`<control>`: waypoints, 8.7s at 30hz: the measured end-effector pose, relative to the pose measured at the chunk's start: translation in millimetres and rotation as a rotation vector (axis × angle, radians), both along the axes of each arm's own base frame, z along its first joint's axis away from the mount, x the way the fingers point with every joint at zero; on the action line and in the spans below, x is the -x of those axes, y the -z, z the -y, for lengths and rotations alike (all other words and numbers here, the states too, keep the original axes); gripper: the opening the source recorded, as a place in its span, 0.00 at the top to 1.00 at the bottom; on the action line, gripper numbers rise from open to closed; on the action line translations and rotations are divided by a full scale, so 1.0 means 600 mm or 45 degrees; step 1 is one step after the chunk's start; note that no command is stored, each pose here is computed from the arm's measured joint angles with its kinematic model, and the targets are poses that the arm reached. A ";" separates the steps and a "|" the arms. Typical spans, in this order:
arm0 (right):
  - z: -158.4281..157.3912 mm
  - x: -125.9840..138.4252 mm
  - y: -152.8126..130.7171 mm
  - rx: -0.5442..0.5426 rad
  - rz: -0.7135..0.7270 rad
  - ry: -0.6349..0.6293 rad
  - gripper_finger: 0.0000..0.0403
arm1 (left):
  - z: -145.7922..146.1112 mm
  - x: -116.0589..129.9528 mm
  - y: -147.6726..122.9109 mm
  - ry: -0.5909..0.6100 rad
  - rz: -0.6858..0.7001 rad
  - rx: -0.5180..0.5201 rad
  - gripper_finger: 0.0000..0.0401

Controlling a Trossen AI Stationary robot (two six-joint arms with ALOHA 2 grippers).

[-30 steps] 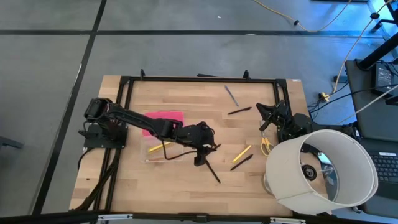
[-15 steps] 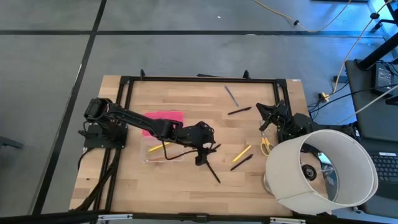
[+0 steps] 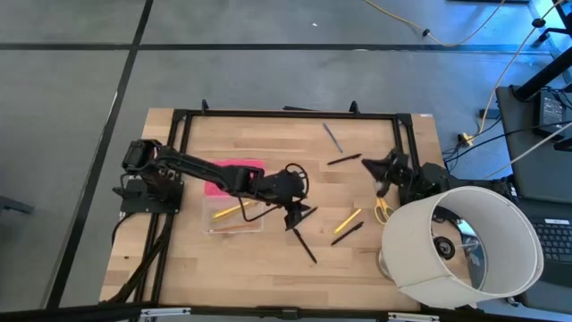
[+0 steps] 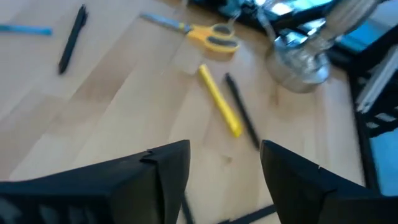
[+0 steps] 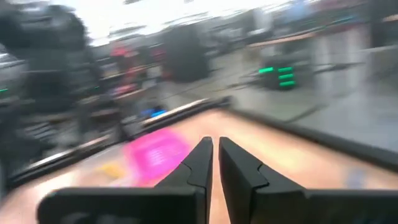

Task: Pick & place school supplies into a supply box
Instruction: Put the middle black pen into the pink supply box

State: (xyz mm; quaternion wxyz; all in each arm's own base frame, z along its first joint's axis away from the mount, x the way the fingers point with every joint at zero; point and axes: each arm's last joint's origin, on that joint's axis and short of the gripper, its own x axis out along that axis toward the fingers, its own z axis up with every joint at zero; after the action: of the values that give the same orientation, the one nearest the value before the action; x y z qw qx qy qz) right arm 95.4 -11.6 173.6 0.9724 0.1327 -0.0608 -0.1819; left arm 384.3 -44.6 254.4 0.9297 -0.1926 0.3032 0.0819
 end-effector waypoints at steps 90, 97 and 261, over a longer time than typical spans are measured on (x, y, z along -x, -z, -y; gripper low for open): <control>-0.018 -0.015 0.025 0.257 -0.271 -0.494 0.92 | 0.015 -0.096 0.194 -0.136 -0.548 0.050 0.55; -0.018 -0.016 0.027 0.252 -0.287 -0.495 0.92 | 0.016 -0.096 0.207 -0.123 -0.594 0.061 0.55; -0.010 -0.017 0.023 0.288 -0.288 -0.291 0.92 | 0.022 0.237 0.166 -0.053 -0.775 0.081 0.76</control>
State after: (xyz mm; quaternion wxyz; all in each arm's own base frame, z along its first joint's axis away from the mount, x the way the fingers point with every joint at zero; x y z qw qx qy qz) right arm 105.3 -5.3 159.7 0.9961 0.0075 0.0442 -0.0760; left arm 242.1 -57.8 154.8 0.7878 -0.1945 0.5661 0.1454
